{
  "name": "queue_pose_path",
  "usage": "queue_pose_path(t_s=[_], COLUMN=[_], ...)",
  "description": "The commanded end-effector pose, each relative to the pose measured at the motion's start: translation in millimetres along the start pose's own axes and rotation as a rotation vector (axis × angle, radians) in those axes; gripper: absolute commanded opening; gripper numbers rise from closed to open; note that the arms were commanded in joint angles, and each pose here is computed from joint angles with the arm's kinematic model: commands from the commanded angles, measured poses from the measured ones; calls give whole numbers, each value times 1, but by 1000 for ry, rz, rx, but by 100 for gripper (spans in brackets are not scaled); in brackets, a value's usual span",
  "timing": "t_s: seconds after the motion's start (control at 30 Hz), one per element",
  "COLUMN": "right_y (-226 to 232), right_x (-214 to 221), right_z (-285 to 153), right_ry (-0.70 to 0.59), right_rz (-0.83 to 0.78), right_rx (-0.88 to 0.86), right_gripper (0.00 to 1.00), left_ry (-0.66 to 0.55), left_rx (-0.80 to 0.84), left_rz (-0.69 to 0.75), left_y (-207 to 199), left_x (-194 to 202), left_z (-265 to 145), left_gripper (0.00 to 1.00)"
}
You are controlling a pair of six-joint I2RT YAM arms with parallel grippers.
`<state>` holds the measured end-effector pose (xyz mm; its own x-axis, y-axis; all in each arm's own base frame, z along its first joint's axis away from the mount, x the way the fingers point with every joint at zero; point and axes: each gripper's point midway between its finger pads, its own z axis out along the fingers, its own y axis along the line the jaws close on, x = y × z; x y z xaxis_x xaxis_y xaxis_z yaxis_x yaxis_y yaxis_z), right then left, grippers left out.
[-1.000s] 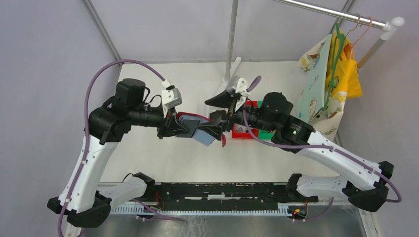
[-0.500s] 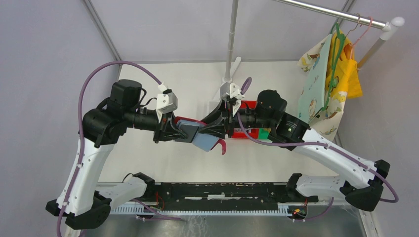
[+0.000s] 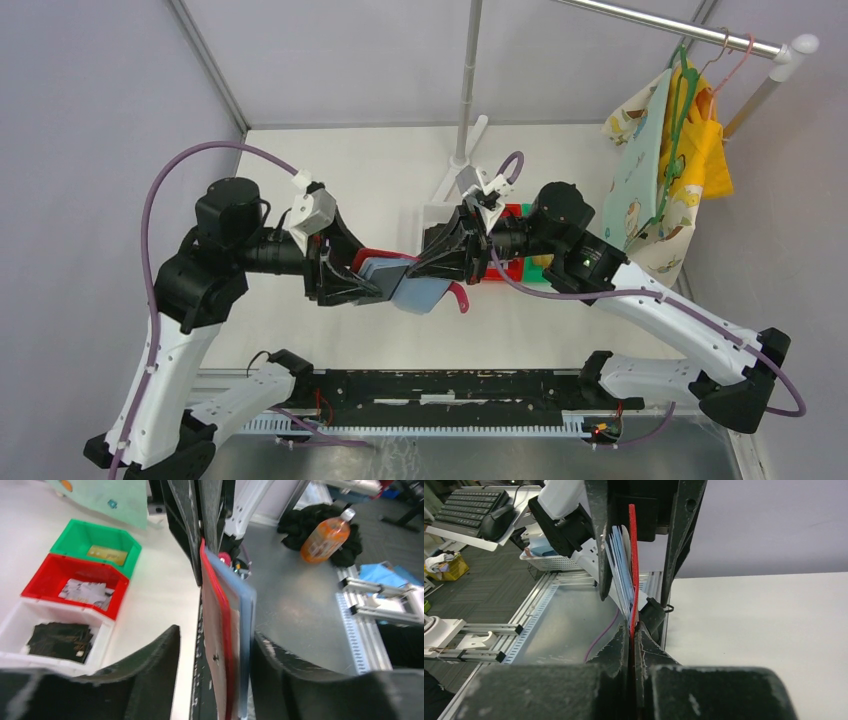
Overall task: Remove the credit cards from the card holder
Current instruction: Remove the credit card from the card holder.
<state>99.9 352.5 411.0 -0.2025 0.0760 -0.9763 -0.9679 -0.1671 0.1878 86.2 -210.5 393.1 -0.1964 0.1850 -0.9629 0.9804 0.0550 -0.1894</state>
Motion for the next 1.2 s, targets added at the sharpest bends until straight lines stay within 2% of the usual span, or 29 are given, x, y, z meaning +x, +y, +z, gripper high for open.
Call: queue_pose_path(t_s=[0.0, 0.13, 0.27, 0.37, 0.5, 0.57, 0.63, 0.77, 0.8, 0.83, 0.87, 0.97, 1.03, 1.1, 1.17], right_y=[22, 27, 35, 40, 42, 44, 45, 42, 41, 41, 40, 30, 20, 11, 8], right_x=[-28, -35, -41, -45, -50, -52, -52, -46, -45, -45, -45, -49, -58, -76, -98], right_z=[-3, -4, -8, -10, -8, -8, -8, -8, -8, -7, -7, -9, -15, -25, -37], right_ry=[-70, -85, -108, -127, -138, -141, -142, -130, -128, -123, -121, -117, -133, -181, -254], right_rz=[-60, -75, -101, -107, -108, -112, -116, -105, -103, -102, -109, -142, -157, -183, -196], right_rx=[-79, -102, -119, -136, -154, -165, -166, -159, -156, -157, -150, -75, 5, 98, 179], right_gripper=[0, 0, 0, 0, 0, 0, 0, 0, 3, 14, 20, 47, 59, 65, 66], left_ry=[-91, -104, -86, -76, -58, -56, -63, -86, -93, -100, -106, -112, -109, -108, -110], left_rx=[76, 64, 90, 140, 216, 219, 201, 162, 152, 139, 122, 81, 45, -13, -97], left_rz=[-54, -63, -79, -98, -146, -156, -137, -132, -128, -121, -116, -115, -116, -113, -101], left_y=[-9, -2, -4, -14, -25, -25, -24, -18, -16, -14, -12, -5, 1, 12, 27], left_x=[-33, -37, -30, -26, -23, -24, -27, -36, -38, -41, -43, -44, -42, -40, -39], left_z=[5, 8, 9, 8, 7, 7, 6, 7, 7, 8, 7, 8, 9, 9, 8], left_gripper=[53, 32, 26, 31, 49, 49, 43, 16, 10, 6, 3, 2, 2, 2, 2])
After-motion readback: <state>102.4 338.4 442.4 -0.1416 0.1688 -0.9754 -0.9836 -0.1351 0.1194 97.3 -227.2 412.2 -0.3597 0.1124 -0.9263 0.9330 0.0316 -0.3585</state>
